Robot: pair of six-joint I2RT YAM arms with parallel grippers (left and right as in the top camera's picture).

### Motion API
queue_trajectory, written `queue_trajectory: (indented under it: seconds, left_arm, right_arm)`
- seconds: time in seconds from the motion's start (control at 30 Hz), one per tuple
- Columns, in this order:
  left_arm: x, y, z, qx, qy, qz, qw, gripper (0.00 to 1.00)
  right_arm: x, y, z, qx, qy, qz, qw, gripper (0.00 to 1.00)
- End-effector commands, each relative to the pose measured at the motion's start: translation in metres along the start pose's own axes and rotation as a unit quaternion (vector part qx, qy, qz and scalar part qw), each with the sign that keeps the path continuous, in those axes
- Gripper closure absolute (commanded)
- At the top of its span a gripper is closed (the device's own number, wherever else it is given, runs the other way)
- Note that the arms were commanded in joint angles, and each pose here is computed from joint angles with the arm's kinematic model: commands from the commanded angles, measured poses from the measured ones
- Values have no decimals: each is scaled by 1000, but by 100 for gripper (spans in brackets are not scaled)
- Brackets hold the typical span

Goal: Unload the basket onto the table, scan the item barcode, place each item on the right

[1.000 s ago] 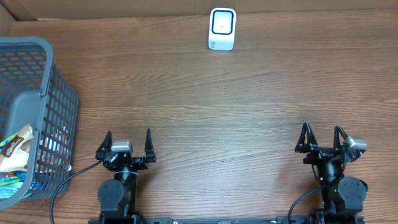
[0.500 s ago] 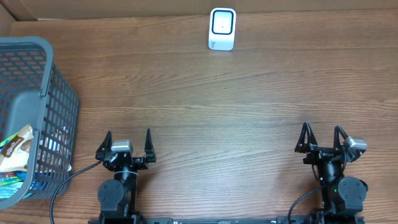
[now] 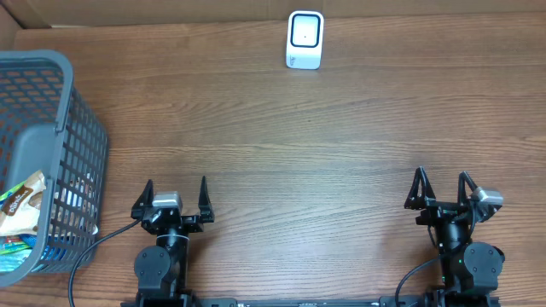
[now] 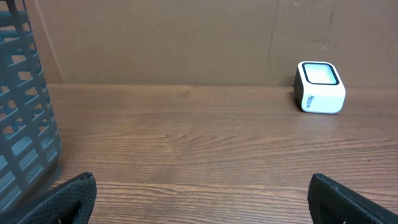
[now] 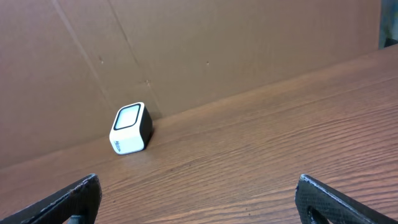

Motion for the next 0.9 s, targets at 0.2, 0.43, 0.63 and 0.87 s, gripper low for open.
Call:
queue_trajectory:
  seconds: [0.2, 0.43, 0.63, 0.87]
  left_arm:
    - [1, 0, 1, -5, -9, 0, 1000, 0]
    - [1, 0, 1, -5, -9, 0, 1000, 0]
    - [1, 0, 1, -5, -9, 0, 1000, 0]
    - [2, 1, 5, -19, -17, 9, 1000, 0]
  right_arm:
    - [1, 0, -2, -3, 1, 4, 1000, 0]
    - [1, 0, -2, -3, 1, 4, 1000, 0]
    - [1, 0, -2, -3, 1, 4, 1000, 0]
    - [0, 0, -1, -4, 1, -2, 1000, 0]
Point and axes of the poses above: each gripper's point midway between its finger pads, its own y axis back along the fingers, its own x axis along the line the jaws close on, z = x × y, the point moved 8 cm from there along y, back along the fingers, and after that the axes turned 9 degrees about y, right-handed, at the moved point
